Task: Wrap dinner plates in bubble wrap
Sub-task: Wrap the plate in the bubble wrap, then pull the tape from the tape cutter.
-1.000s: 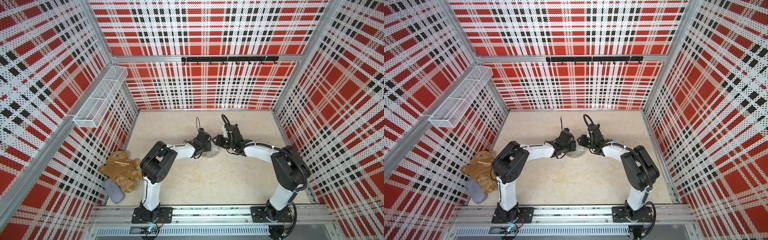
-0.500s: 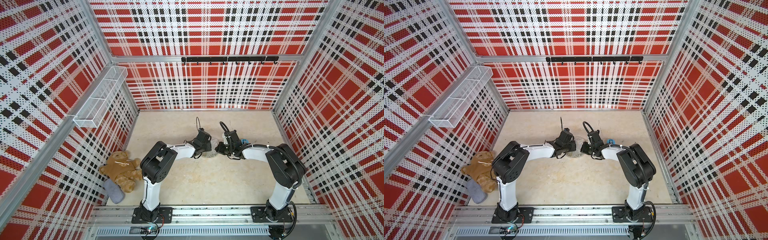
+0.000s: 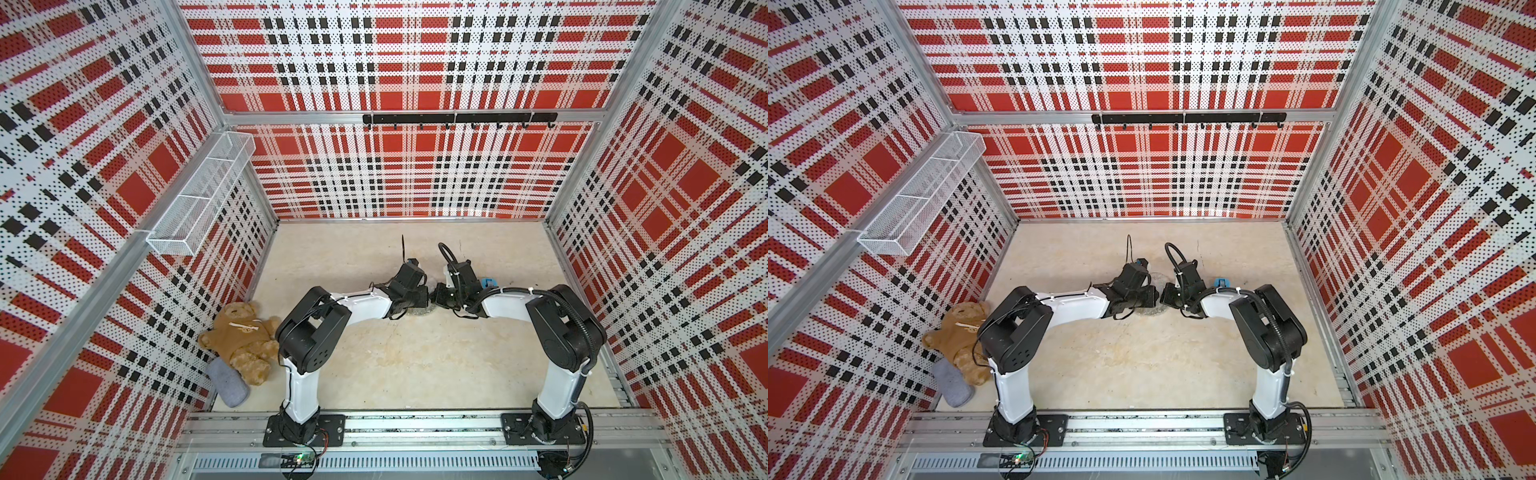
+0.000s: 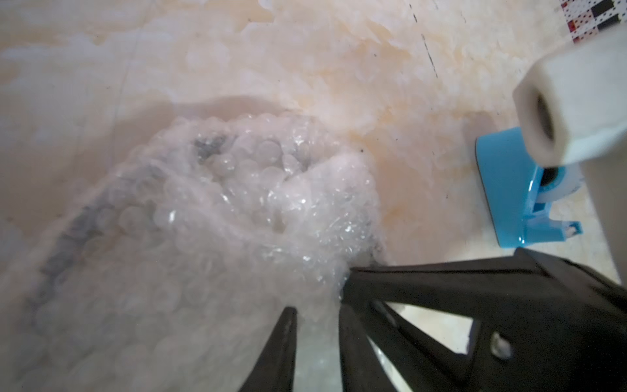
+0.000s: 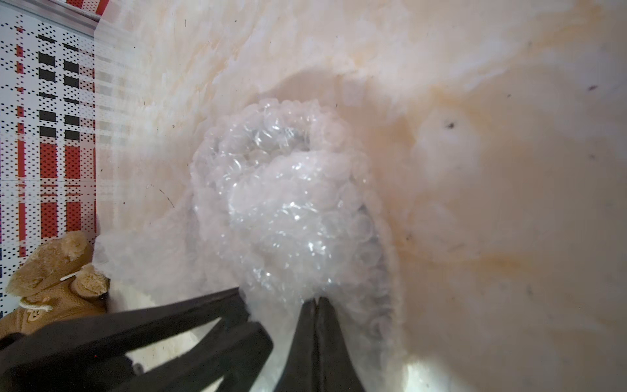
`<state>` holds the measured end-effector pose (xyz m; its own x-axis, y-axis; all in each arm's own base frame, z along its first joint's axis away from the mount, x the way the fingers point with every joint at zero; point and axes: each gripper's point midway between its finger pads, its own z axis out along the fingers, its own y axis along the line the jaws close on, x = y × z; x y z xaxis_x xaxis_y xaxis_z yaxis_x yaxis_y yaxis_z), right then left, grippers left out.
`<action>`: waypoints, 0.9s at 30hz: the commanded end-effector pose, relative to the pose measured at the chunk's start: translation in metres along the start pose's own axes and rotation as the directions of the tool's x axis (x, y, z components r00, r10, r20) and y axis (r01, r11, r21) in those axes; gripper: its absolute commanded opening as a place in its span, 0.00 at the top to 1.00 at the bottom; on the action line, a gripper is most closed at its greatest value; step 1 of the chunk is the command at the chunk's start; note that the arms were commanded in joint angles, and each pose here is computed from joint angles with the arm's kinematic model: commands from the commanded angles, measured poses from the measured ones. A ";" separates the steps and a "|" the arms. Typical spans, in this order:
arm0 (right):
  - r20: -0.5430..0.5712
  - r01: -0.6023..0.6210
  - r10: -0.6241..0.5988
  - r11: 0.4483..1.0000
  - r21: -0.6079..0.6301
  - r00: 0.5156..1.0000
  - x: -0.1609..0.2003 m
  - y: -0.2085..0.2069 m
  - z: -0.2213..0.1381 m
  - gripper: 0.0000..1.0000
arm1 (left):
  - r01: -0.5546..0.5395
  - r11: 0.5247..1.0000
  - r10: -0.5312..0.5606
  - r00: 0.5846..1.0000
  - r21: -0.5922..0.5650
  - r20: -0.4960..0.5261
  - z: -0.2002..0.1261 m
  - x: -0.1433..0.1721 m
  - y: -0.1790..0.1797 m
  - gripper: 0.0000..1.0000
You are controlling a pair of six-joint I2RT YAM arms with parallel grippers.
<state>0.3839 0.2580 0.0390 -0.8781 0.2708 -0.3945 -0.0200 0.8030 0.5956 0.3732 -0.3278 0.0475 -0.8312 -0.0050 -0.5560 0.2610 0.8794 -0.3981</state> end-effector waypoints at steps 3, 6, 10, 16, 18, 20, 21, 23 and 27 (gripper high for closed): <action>-0.023 -0.024 0.025 0.998 0.052 0.999 0.012 -0.014 -0.003 1.00 | -0.022 1.000 0.019 0.982 -0.013 -0.186 0.030 0.058 0.015 0.76; 0.056 -0.007 0.006 1.000 0.012 0.998 -0.008 0.004 -0.023 0.86 | -0.012 0.997 -0.004 0.979 -0.080 -0.203 0.034 0.065 0.033 0.77; 0.166 -0.012 0.005 0.999 0.037 0.986 -0.037 0.005 -0.065 0.66 | 0.006 0.996 -0.023 0.982 -0.088 -0.186 0.030 0.062 0.038 0.76; 0.243 -0.155 0.105 0.968 0.196 0.964 -0.042 -0.067 -0.129 0.43 | 0.008 0.997 -0.023 0.981 -0.077 -0.195 0.032 0.063 0.037 0.76; 0.265 -0.248 0.203 0.958 0.147 0.943 -0.036 -0.091 -0.150 0.40 | 0.007 0.997 -0.022 0.982 -0.079 -0.188 0.031 0.062 0.037 0.76; 0.285 -0.323 0.289 0.943 0.080 0.914 -0.032 -0.111 -0.172 0.34 | 0.013 0.996 -0.028 0.983 -0.085 -0.181 0.029 0.062 0.038 0.76; 0.282 -0.324 0.299 0.945 0.044 0.912 -0.030 -0.116 -0.179 0.34 | 0.013 0.996 -0.028 0.983 -0.086 -0.179 0.028 0.062 0.038 0.75; 0.268 -0.279 0.262 0.960 0.029 0.927 -0.023 -0.127 -0.189 0.33 | 0.015 0.996 -0.030 0.985 -0.089 -0.172 0.027 0.060 0.039 0.75; 0.170 -0.126 0.102 0.983 0.133 0.980 -0.001 -0.149 -0.181 0.31 | 0.024 0.996 -0.038 0.986 -0.087 -0.164 0.025 0.060 0.041 0.75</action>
<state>0.3155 0.0291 0.0878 -0.6811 0.5916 -0.4314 0.2887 0.7584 0.5844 0.3820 -0.3350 0.0386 -0.8241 -0.0194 -0.5661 0.2732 0.8619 -0.4272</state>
